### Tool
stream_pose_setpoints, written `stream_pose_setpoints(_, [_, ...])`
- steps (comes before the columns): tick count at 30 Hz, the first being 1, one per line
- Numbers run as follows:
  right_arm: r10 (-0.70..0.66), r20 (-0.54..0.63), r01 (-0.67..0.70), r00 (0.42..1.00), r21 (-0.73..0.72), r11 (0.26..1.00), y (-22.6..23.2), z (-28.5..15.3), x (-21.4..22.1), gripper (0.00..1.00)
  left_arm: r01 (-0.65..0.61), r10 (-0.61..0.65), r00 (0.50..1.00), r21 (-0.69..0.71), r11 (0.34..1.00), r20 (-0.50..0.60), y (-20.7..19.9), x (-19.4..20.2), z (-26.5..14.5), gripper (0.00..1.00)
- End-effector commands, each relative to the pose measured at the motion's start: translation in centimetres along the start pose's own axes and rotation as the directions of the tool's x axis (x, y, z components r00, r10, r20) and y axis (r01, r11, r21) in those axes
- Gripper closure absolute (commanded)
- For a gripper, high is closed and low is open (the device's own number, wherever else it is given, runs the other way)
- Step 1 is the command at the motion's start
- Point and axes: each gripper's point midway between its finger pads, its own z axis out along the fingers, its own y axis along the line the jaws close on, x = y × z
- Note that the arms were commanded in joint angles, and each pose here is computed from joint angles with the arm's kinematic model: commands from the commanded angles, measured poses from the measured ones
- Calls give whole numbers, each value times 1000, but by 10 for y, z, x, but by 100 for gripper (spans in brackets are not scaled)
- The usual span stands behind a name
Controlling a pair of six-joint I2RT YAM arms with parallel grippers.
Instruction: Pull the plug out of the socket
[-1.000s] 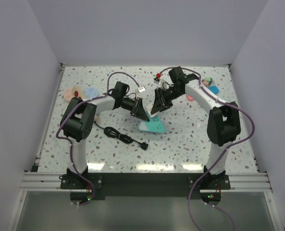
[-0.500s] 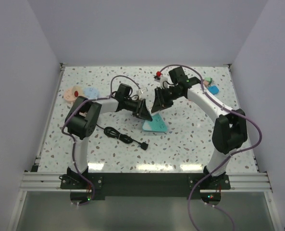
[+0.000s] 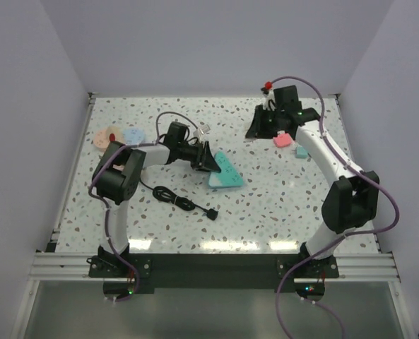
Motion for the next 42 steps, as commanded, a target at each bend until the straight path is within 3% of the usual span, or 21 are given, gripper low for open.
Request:
stream_pose_setpoints(1, [198,257,-284,946,355,891,-108,-12,-44,100,-100,113,970,-70,993,216,-27,-66,-41,100])
stream_pose_setpoints(5, [317,373,-465,872,431,773,-176,-14,-58,100,-52,108,923,-158,986,368,-23,-109,-90,100])
stream_pose_setpoints(7, [365,409,-522,836,387,761,-194,-13,-72,100,-17,123,875,-224,974,469,-14,-133,-127,100])
stream_pose_setpoints(12, [501,363,-616,786,386,686,-246,27,-64,100,201,78,763,-351,915,642,41,-162,-216,100])
stream_pose_setpoints(17, [509,394,-641,766,392,661,-267,39,-73,100,333,68,688,-397,855,722,87,-166,-271,100])
stream_pose_setpoints(20, [536,404,-669,741,373,643,-280,48,-72,83,419,27,667,-405,813,745,115,-157,-290,100])
stream_pose_setpoints(21, [555,389,-675,735,343,653,-280,51,-73,75,432,25,656,-402,807,754,120,-155,-297,92])
stream_pose_setpoints(22, [558,393,-678,731,324,660,-280,52,-77,57,445,29,646,-407,798,762,123,-154,-302,79])
stream_pose_setpoints(23, [556,396,-677,731,315,665,-279,51,-78,45,446,30,646,-409,796,763,123,-153,-303,68])
stream_pose_setpoints(24, [548,409,-675,730,303,672,-277,47,-84,27,447,45,636,-415,793,770,122,-154,-308,50])
stream_pose_setpoints(26, [534,434,-673,725,284,683,-270,33,-91,8,445,58,634,-425,789,772,119,-154,-311,34])
stream_pose_setpoints(27, [527,443,-667,725,261,698,-266,28,-97,2,434,73,628,-427,794,775,113,-156,-314,16])
stream_pose_setpoints(30, [493,466,-637,735,226,737,-245,-2,-108,2,418,83,624,-422,805,777,101,-158,-316,0])
stream_pose_setpoints(36, [405,509,-523,759,107,846,-178,-65,-101,2,332,140,628,-426,842,766,56,-156,-320,0])
stream_pose_setpoints(42, [364,384,-418,848,63,906,-129,-85,-40,2,204,225,643,-447,871,732,0,-134,-312,0])
